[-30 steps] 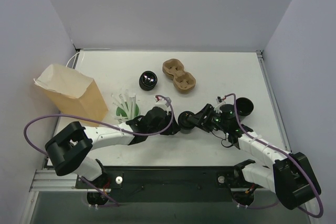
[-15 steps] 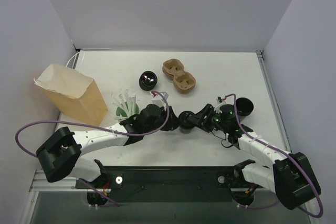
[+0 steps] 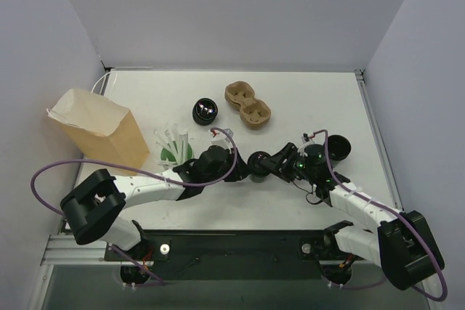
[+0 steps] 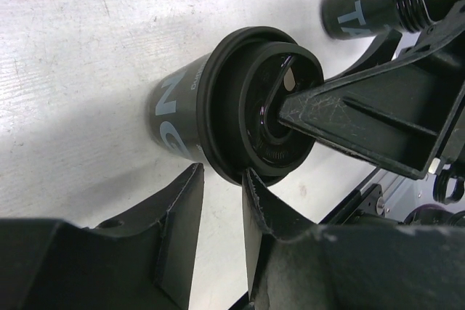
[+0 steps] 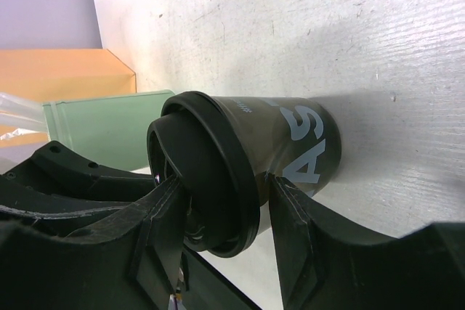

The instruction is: Pack the takeout coffee

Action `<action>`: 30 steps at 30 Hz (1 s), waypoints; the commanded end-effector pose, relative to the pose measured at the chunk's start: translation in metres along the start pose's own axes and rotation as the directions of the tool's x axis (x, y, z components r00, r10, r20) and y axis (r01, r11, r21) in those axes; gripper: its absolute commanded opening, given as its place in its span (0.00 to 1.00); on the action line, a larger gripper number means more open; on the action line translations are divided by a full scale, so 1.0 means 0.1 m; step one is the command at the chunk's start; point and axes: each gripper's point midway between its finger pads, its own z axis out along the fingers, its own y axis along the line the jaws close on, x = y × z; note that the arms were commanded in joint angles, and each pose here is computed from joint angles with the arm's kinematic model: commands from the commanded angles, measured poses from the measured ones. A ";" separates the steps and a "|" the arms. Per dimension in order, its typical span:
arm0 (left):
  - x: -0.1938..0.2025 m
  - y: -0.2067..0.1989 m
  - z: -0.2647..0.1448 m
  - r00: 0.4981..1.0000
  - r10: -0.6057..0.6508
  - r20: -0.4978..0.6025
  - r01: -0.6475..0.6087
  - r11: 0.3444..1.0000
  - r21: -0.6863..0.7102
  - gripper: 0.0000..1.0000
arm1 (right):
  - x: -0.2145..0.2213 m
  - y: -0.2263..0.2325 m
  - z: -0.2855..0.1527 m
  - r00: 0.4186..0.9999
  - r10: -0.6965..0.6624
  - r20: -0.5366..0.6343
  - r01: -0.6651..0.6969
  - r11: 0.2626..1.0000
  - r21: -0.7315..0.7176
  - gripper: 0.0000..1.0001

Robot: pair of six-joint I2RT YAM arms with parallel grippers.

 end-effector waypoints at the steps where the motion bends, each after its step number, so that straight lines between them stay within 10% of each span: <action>1: 0.02 0.32 0.07 1.000 -0.020 0.021 0.023 0.989 -0.148 0.36 | 0.25 -0.41 -0.02 0.997 0.038 -0.070 -0.028 0.990 0.137 0.34; 12: 0.10 0.56 0.08 1.000 0.012 -0.015 -0.016 0.956 -0.291 0.36 | 0.23 -0.43 -0.02 0.997 0.043 -0.059 -0.033 0.986 0.161 0.34; 30: -0.40 -0.27 -0.12 0.996 0.074 0.045 -0.075 0.997 0.021 0.59 | 0.08 -0.22 -0.09 1.000 0.031 -0.004 -0.030 0.991 0.129 0.35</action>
